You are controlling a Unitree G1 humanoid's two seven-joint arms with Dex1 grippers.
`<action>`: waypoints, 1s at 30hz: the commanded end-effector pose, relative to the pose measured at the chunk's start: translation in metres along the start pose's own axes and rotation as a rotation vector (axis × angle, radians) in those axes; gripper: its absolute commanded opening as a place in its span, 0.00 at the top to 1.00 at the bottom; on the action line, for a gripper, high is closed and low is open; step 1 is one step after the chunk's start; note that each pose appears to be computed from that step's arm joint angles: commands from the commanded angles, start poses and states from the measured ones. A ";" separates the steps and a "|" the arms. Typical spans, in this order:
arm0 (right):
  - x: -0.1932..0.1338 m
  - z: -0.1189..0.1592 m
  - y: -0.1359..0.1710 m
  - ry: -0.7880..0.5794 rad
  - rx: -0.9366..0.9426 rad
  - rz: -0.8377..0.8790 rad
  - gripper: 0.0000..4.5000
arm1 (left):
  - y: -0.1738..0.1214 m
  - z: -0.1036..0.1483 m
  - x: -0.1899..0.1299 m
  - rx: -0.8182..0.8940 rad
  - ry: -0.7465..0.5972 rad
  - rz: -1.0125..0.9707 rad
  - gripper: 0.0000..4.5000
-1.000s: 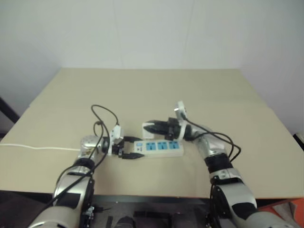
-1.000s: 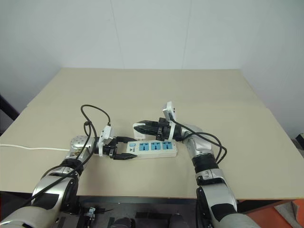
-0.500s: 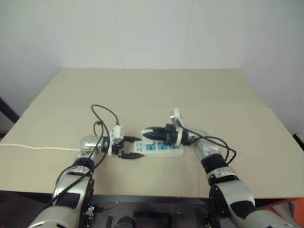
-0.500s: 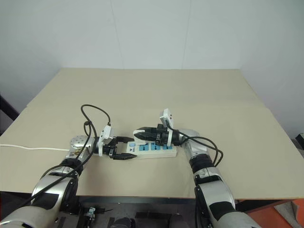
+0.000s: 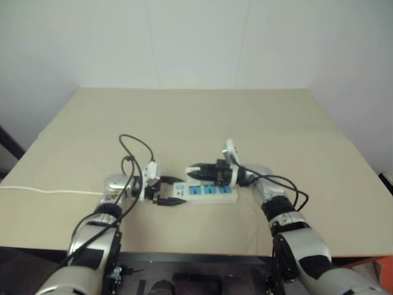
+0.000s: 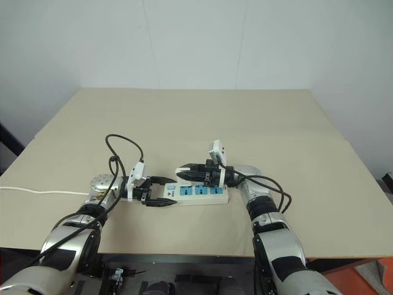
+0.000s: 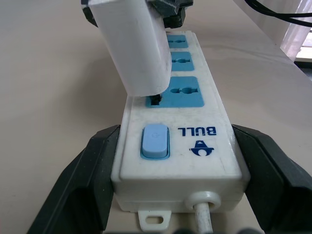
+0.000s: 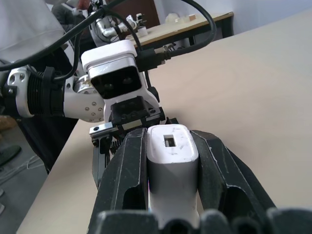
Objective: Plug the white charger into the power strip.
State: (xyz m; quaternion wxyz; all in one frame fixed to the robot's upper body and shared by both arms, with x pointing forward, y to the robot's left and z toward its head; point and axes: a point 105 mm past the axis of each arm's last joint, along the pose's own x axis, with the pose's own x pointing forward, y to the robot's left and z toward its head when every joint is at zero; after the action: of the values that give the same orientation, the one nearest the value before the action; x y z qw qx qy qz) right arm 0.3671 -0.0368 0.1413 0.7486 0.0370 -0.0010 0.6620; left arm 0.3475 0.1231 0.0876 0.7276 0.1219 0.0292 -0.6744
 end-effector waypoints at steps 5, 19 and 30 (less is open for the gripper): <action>-0.006 -0.009 0.007 -0.003 -0.084 0.019 0.75 | -0.003 -0.004 0.000 -0.014 0.025 -0.026 0.28; -0.009 -0.048 0.009 0.092 -0.015 0.005 0.75 | -0.003 -0.005 -0.002 -0.013 0.025 -0.022 0.28; -0.009 -0.072 0.017 0.155 0.002 0.017 0.75 | -0.004 -0.006 -0.003 -0.008 0.034 -0.022 0.28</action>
State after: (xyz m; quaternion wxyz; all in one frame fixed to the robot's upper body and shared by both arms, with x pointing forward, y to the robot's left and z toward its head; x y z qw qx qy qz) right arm 0.3592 -0.0355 0.1204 0.7466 -0.0064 -0.0439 0.6638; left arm 0.3468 0.1256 0.0851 0.7289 0.1217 0.0346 -0.6729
